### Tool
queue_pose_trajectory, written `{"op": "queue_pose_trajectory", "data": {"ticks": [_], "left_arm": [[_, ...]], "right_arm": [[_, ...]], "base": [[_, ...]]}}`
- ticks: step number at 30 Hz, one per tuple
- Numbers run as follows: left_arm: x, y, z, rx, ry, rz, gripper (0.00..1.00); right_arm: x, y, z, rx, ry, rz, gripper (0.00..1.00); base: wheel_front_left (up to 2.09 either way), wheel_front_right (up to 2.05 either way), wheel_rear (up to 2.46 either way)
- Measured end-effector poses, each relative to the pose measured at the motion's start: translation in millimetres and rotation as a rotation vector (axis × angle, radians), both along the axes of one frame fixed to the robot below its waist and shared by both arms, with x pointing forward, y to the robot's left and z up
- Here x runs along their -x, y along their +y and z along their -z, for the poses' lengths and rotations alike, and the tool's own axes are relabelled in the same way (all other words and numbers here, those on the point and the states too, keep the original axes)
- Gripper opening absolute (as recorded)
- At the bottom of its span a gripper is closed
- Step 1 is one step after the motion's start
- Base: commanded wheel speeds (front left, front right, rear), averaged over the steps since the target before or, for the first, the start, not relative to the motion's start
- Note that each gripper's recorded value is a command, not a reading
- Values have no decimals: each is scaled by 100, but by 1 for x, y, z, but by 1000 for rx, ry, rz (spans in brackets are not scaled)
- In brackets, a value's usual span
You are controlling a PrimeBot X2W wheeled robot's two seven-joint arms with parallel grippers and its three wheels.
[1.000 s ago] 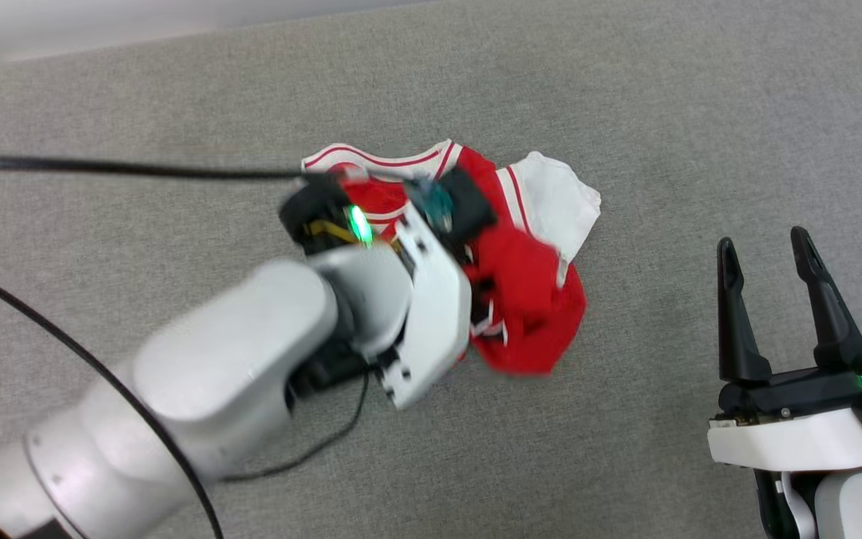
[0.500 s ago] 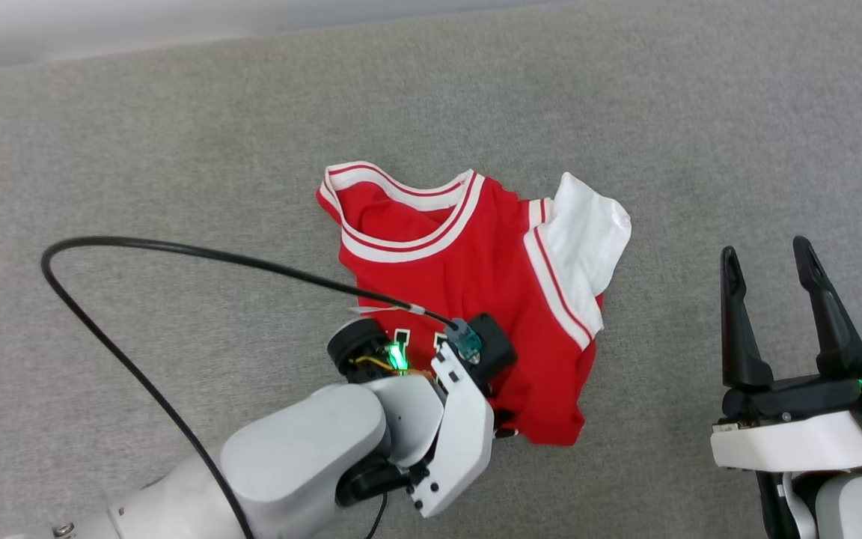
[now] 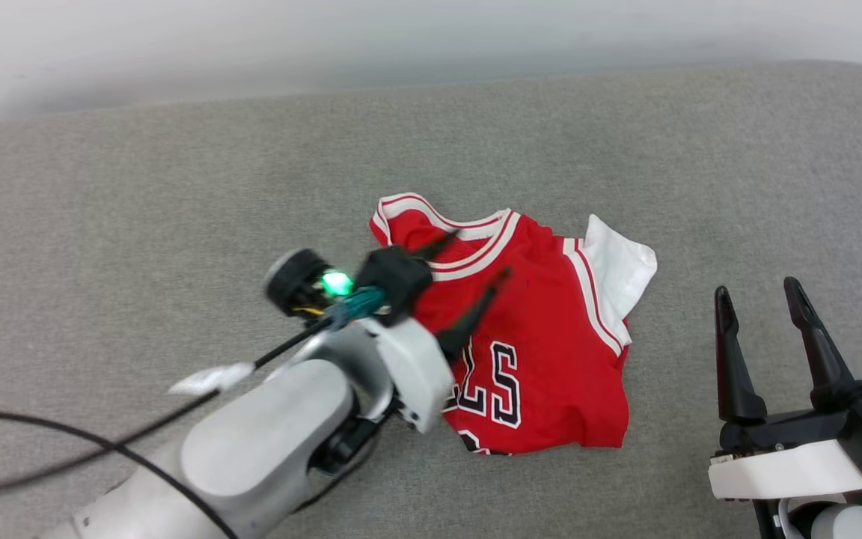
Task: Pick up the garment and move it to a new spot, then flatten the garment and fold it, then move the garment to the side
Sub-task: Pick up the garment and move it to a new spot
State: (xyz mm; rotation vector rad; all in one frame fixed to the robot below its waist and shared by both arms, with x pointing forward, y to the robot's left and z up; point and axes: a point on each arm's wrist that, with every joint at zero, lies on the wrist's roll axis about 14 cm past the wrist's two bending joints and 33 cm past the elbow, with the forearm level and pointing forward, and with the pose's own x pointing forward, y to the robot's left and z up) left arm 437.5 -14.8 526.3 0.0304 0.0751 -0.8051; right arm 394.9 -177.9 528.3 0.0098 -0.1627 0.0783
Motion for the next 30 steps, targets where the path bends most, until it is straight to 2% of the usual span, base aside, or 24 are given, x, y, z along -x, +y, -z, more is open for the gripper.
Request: {"op": "queue_pose_trajectory", "data": {"ticks": [2,3,4,5,7,9,10,12,21,24,30], "left_arm": [[-8,21,-6,13,-75,-97,100],[-8,21,-6,13,-75,-97,100],[-11,38,-8,36,-103,-184,100],[-11,38,-8,36,-103,-184,100],[-11,54,-8,57,-108,-264,100],[-13,73,-9,75,-111,-358,100],[-15,91,-20,82,-165,-442,100],[-14,99,-28,104,-184,-484,100],[19,172,-34,138,-261,-791,100],[33,189,-26,121,-256,-847,100],[54,198,-12,113,-232,-889,100]], "right_arm": [[1,2,-2,-1,-7,-6,100],[1,2,-2,-1,-7,-6,100],[3,3,-2,-2,-5,-10,100],[3,3,-2,-2,-5,-10,100],[3,5,-3,-2,-9,-14,100],[3,6,-5,-2,-14,-19,100],[3,6,-5,-2,-15,-19,100],[3,6,-5,-2,-15,-19,100],[10,7,-8,-10,-20,-20,100],[13,6,-7,-19,-16,-17,100],[17,3,-5,-48,-7,-11,100]], "base": [[0,0,0],[0,0,0],[0,0,0],[0,0,0],[0,0,0],[0,0,0],[0,0,0],[0,0,0],[0,0,0],[0,0,0],[0,0,0]]}}
